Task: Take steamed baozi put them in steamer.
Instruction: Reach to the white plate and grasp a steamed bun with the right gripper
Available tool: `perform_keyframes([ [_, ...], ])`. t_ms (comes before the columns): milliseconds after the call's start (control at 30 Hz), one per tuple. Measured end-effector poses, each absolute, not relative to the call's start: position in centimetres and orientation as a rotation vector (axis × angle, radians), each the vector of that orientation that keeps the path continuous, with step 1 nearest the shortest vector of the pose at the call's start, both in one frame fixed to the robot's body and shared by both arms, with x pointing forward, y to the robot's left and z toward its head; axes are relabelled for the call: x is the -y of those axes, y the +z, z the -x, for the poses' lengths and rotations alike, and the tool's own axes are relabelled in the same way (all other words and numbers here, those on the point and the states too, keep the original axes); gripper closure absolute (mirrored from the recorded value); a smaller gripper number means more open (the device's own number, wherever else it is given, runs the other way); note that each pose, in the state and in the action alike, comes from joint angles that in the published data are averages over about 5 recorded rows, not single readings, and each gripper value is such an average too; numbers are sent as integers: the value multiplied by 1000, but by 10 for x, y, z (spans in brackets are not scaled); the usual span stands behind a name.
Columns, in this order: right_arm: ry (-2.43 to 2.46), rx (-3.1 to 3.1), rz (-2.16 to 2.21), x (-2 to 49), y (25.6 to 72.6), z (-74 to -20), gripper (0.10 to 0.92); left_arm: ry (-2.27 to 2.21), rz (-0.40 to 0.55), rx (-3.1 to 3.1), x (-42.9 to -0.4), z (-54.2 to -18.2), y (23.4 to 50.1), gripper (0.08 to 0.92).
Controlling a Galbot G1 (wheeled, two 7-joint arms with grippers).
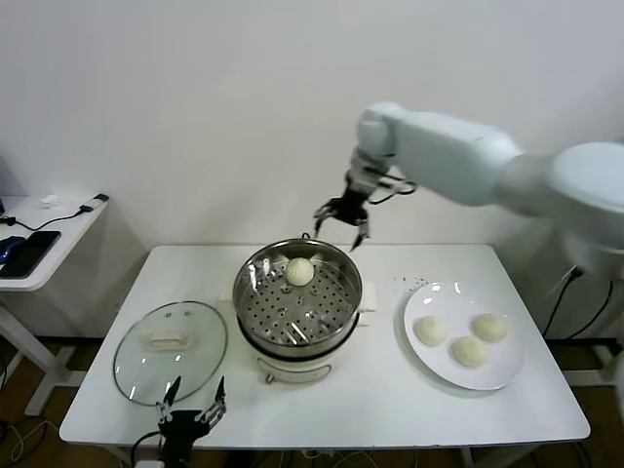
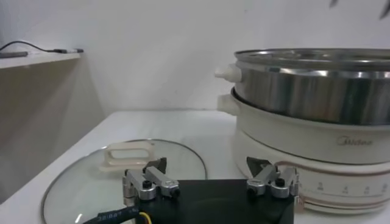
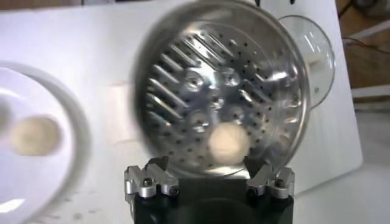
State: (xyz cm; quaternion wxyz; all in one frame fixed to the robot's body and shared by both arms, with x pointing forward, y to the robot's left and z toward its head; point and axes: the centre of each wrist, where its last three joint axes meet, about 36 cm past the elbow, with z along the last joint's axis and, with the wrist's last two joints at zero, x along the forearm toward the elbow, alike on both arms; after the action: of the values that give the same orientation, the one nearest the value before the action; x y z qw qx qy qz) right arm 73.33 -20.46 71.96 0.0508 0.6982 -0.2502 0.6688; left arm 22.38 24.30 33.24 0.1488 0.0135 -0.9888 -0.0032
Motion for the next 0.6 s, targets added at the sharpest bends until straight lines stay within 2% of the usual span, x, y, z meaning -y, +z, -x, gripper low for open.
perform_keyframes([
  [133, 1901, 942, -1945, 264, 712, -709, 199, -5, -45, 2845, -244, -226, 332, 177],
  [333, 1649, 1192, -1638, 333, 675, -668, 200, 3, -47, 2845, -244, -228, 330, 177],
  [600, 1371, 1344, -1390, 370, 610, -633, 200, 5, -49, 2847, -243, -231, 328, 177],
])
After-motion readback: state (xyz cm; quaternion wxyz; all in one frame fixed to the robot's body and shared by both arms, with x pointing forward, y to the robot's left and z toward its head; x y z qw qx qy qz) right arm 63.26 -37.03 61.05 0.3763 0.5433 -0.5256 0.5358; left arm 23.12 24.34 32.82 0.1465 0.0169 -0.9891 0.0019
